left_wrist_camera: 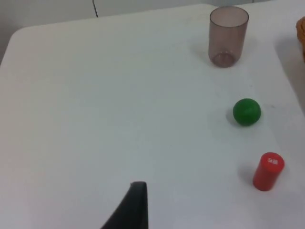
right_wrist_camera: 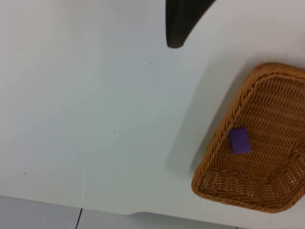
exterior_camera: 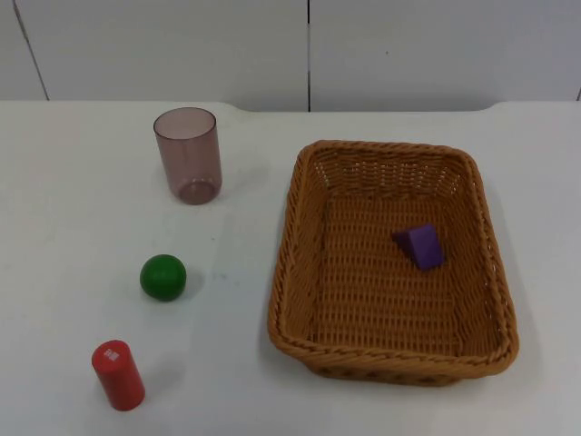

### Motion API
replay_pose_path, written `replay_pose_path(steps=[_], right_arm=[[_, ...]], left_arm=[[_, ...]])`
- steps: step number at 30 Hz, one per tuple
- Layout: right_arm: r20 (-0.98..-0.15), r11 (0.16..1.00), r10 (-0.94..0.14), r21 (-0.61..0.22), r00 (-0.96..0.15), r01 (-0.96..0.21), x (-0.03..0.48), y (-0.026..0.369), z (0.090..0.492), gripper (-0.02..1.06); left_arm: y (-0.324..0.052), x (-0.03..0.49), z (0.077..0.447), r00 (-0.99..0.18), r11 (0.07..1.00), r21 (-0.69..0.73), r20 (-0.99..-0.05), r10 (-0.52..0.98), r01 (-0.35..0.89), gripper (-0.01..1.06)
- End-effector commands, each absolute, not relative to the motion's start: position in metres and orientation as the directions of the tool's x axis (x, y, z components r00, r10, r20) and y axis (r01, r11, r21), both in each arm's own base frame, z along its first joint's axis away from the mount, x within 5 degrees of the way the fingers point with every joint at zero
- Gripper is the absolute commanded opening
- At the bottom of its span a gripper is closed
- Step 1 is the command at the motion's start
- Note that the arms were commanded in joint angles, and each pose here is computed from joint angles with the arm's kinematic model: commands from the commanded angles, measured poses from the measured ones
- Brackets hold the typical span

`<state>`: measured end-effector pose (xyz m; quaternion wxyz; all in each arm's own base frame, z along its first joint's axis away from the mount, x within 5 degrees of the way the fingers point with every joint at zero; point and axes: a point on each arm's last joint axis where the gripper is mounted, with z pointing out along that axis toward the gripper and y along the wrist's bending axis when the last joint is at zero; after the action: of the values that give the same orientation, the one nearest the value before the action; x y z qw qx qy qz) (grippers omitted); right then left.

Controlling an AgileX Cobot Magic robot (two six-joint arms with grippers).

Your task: Pick up the basket with the left hand and place the triangular block into the basket with the right hand.

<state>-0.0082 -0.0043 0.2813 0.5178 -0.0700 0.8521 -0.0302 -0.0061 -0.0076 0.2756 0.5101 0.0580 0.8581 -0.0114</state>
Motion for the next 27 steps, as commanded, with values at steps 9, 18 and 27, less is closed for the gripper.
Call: replay_pose_path(steps=[9, 18, 27], right_arm=[[-0.890, 1.000, -0.020, -0.010, -0.456, -0.024, -0.0073, -0.0044, 0.2803, 1.04], [-0.890, 1.000, -0.020, -0.010, -0.456, -0.024, -0.0073, -0.0044, 0.2803, 1.04], [-0.890, 1.000, -0.020, -0.010, -0.456, -0.024, -0.0073, -0.0044, 0.2803, 1.04]], left_arm=[[-0.0073, -0.0054, 0.2751, -0.466, 0.994, 0.035, -0.881, 0.081, 0.107, 1.05], [-0.0073, -0.0054, 0.2751, -0.466, 0.994, 0.035, -0.881, 0.081, 0.107, 1.05], [-0.0073, -0.0054, 0.2751, -0.466, 0.994, 0.035, -0.881, 0.081, 0.107, 1.05]])
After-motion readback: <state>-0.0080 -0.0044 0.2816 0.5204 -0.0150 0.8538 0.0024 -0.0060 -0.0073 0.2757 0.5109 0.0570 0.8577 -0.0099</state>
